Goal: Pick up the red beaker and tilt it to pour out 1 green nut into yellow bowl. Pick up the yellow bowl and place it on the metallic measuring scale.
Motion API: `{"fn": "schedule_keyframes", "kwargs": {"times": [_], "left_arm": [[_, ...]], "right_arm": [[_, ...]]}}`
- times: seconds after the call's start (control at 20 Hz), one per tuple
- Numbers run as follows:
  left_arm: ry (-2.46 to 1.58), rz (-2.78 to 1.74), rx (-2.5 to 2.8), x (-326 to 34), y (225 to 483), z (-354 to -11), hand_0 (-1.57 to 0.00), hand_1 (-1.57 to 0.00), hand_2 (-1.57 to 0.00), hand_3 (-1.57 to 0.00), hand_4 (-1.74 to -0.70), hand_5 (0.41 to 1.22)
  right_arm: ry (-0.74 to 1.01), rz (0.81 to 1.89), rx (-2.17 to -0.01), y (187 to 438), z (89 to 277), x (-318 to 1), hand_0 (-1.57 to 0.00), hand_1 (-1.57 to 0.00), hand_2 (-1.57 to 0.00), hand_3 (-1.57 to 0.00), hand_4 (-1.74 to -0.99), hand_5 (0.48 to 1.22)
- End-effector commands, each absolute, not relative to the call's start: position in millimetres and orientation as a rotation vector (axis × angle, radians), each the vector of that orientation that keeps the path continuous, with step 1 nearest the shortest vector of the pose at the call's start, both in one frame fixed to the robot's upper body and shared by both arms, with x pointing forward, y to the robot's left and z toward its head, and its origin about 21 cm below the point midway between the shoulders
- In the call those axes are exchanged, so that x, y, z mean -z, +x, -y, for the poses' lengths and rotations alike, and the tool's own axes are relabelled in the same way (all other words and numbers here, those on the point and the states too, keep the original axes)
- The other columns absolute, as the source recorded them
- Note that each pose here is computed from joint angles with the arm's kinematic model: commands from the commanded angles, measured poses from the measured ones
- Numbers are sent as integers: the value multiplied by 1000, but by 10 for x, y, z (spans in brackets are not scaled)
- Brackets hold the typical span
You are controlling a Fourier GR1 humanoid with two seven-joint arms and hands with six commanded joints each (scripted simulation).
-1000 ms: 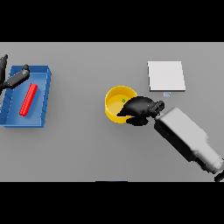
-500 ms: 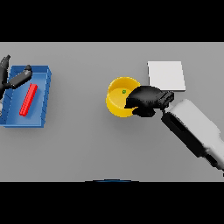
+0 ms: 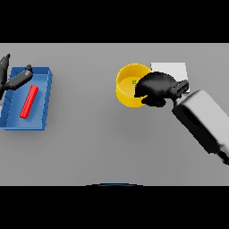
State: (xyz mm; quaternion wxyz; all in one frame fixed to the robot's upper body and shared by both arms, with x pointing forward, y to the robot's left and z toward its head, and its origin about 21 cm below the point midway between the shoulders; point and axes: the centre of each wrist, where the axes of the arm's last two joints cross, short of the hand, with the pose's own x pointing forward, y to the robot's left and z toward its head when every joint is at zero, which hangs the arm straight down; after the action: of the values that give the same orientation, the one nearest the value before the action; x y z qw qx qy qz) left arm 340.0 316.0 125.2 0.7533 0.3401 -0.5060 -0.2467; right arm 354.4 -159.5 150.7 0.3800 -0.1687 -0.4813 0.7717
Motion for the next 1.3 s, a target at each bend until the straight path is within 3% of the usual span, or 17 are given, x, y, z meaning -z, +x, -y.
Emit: {"fn": "schedule_keyframes", "kwargs": {"times": [0.0,0.1,0.3,0.5,0.7,0.85,1.25], "left_arm": [[740,1103,538,-1231,3373,-3191,1,1,1,1,-802,730],[737,1107,529,-1232,3355,-3220,1,1,1,1,-811,741],[754,1084,536,-1251,3330,-3163,1,1,1,1,-804,735],[756,1076,527,-1326,3334,-3133,1,1,1,1,-824,759],[763,1061,515,-1303,3308,-3172,1,1,1,1,-829,774],[767,1052,516,-1296,3311,-3207,1,1,1,1,-819,763],[768,1047,524,-1257,3316,-3167,1,1,1,1,-796,733]], "right_arm": [[-449,1246,-1967,3594,1631,-1571,-1569,-1569,-1565,-1263,-1719,1220],[-502,1242,-1946,3706,1741,-1650,-1570,-1570,-1567,-1325,-1720,1221],[-593,1222,-1864,3877,1981,-1661,-1571,-1571,-1570,-1239,-1720,1221],[-633,1178,-1762,4052,2279,-1583,-1571,-1571,-1570,-1205,-1720,1221],[-656,1145,-1707,4175,2436,-1475,-1571,-1571,-1571,-1168,-1720,1221],[-677,1101,-1663,4270,2593,-1355,-1571,-1571,-1571,-1227,-1722,1221],[-688,1076,-1615,4375,2657,-983,-1571,-1518,-1563,-1482,-1727,1221]]}}
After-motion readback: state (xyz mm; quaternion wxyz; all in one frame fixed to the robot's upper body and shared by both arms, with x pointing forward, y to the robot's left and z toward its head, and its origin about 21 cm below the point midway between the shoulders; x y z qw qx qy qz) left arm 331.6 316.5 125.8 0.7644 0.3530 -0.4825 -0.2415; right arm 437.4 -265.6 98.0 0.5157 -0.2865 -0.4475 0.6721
